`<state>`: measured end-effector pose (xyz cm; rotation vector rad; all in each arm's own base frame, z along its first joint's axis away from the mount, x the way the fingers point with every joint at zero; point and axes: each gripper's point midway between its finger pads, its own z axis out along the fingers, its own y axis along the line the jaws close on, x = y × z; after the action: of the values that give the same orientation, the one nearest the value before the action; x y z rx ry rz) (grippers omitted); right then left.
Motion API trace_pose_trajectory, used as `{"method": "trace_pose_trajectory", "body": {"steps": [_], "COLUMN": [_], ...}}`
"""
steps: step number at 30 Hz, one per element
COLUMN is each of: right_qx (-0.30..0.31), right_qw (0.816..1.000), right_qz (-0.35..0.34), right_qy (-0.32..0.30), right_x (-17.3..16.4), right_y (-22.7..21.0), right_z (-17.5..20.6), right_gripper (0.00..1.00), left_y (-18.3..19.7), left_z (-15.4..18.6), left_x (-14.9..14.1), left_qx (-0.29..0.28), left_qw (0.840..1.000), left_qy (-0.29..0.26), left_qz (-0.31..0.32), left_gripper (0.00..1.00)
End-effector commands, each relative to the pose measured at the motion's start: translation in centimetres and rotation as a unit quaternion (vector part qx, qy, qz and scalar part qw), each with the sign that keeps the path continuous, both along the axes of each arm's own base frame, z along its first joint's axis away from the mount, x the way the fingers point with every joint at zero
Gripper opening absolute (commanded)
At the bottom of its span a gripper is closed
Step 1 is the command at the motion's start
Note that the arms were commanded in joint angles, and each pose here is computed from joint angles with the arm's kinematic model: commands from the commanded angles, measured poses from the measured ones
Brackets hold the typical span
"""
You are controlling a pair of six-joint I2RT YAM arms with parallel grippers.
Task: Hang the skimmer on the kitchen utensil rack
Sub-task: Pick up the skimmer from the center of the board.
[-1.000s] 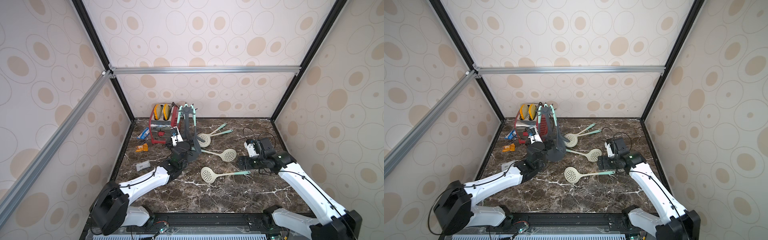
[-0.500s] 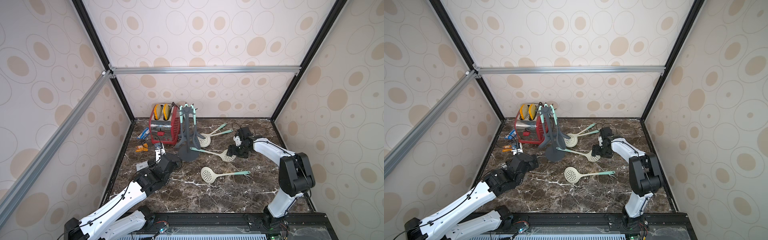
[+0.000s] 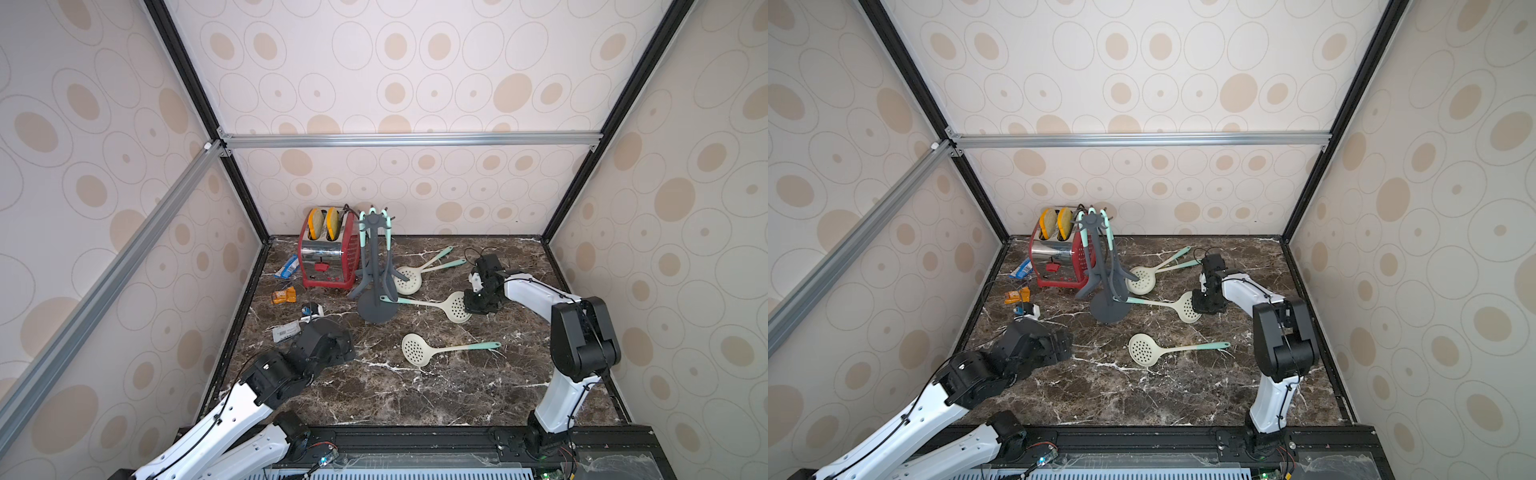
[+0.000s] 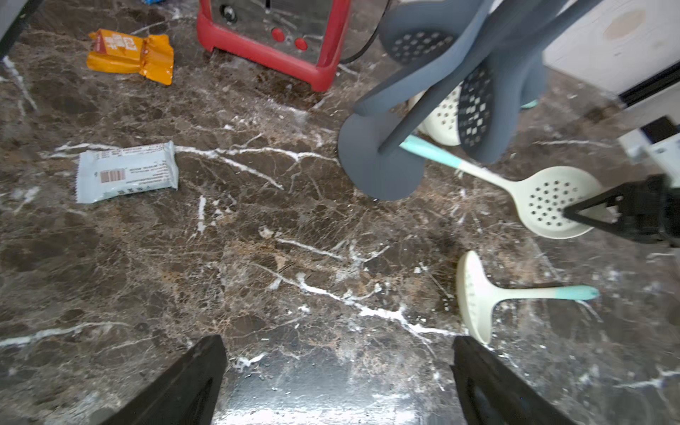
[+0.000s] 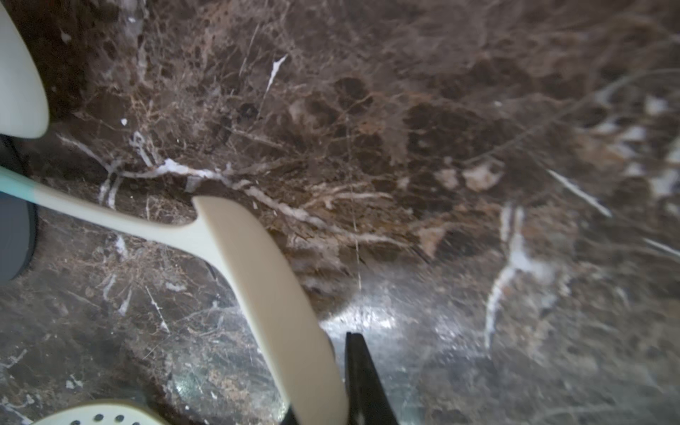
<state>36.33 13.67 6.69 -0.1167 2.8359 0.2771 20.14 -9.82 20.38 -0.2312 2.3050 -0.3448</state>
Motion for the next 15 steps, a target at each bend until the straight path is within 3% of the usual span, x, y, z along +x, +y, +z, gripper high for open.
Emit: {"method": "trace_pose_trajectory", "body": {"steps": [1, 6, 10, 12, 15], "right_qx": [-0.066, -0.115, -0.139, -0.113, -0.025], "right_qw": [0.997, 0.989, 0.974, 0.964, 0.947], "right_qz": [-0.031, -0.077, -0.157, -0.193, -0.215], "right_qy": [-0.017, -0.045, -0.09, -0.143, -0.236], "right_x": [-1.7, -6.0, -10.1, -11.4, -12.6], "right_y": [-4.0, -7.8, -11.4, -12.3, -11.7], "right_z": [1.8, 5.2, 8.6, 11.1, 15.9], "right_gripper": [0.0, 0.0, 0.0, 0.0, 0.0], "left_y": [-1.2, -1.9, -2.7, -3.0, -4.1], "left_z": [3.6, 7.1, 10.7, 12.8, 16.3], "left_x": [0.1, 0.5, 0.5, 0.4, 0.2], "left_qx": [-0.036, -0.042, -0.067, -0.084, -0.107], "left_qw": [0.997, 0.994, 0.987, 0.981, 0.97], "left_qy": [-0.056, -0.084, -0.12, -0.147, -0.18], "left_qz": [-0.04, -0.063, -0.084, -0.095, -0.127], "left_gripper": [0.99, 0.99, 0.99, 0.99, 0.99]}}
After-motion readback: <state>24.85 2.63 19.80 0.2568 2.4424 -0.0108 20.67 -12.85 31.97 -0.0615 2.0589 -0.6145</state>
